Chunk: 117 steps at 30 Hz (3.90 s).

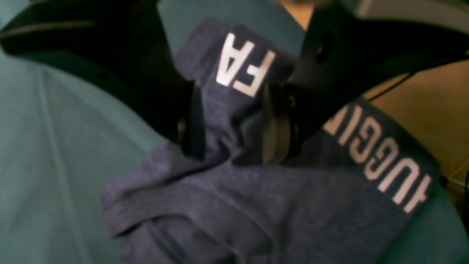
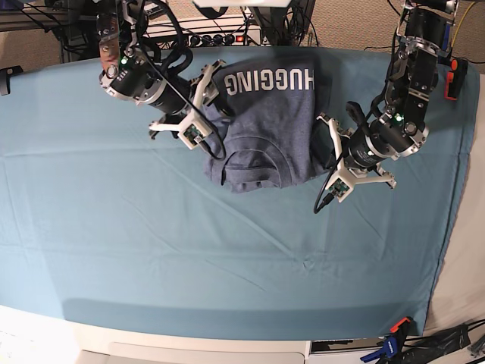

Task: Fold the T-shirt properly
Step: 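Press and square the bundle edges with both grippers, then open both grippers and lift them away from the shirt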

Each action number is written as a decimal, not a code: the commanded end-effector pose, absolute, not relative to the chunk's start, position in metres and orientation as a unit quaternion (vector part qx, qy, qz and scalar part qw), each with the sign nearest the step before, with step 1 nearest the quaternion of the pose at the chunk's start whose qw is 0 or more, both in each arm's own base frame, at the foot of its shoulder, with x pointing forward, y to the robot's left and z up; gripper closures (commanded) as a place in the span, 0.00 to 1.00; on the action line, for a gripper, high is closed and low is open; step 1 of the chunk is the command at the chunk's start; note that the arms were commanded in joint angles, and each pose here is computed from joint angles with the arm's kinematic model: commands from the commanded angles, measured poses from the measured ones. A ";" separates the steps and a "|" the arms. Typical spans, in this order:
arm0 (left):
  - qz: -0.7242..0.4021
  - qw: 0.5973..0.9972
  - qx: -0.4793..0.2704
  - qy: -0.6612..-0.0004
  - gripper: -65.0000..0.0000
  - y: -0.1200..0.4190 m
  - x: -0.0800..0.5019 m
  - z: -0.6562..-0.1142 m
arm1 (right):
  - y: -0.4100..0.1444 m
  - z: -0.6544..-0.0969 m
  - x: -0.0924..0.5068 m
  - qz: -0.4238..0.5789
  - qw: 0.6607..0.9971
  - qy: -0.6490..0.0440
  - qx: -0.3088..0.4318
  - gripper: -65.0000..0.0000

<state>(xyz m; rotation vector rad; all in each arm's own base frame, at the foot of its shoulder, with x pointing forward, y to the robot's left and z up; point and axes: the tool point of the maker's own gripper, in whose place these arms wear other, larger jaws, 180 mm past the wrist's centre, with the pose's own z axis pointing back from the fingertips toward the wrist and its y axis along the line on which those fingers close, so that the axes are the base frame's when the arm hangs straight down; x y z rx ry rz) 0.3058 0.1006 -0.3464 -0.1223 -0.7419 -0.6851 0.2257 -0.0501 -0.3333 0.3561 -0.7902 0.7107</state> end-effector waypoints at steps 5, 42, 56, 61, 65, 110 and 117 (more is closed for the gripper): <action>-0.326 0.864 -0.060 -0.379 1.00 0.100 0.314 -0.333 | -0.049 -0.307 0.248 0.323 0.819 -0.448 0.158 0.60; -0.326 0.864 -0.060 -0.379 1.00 0.100 0.314 -0.333 | -0.047 -0.367 0.258 0.238 0.877 -0.387 0.155 1.00; -0.326 0.864 -0.060 -0.379 1.00 0.100 0.314 -0.333 | -0.067 -0.363 0.267 0.224 0.885 -0.397 0.093 1.00; -0.326 0.864 -0.060 -0.379 1.00 0.100 0.315 -0.333 | -0.092 -0.365 0.275 0.201 0.895 -0.398 0.026 1.00; -0.326 0.864 -0.060 -0.379 1.00 0.100 0.315 -0.333 | -0.104 -0.360 0.281 0.182 0.893 -0.411 -0.007 1.00; -0.090 0.965 -0.068 -0.238 1.00 0.271 0.080 -0.312 | -0.304 -0.312 0.105 0.131 0.911 -0.255 -0.296 1.00; -0.090 0.979 -0.096 -0.154 1.00 0.263 0.021 -0.320 | -0.291 -0.332 0.065 0.148 0.939 -0.196 -0.242 1.00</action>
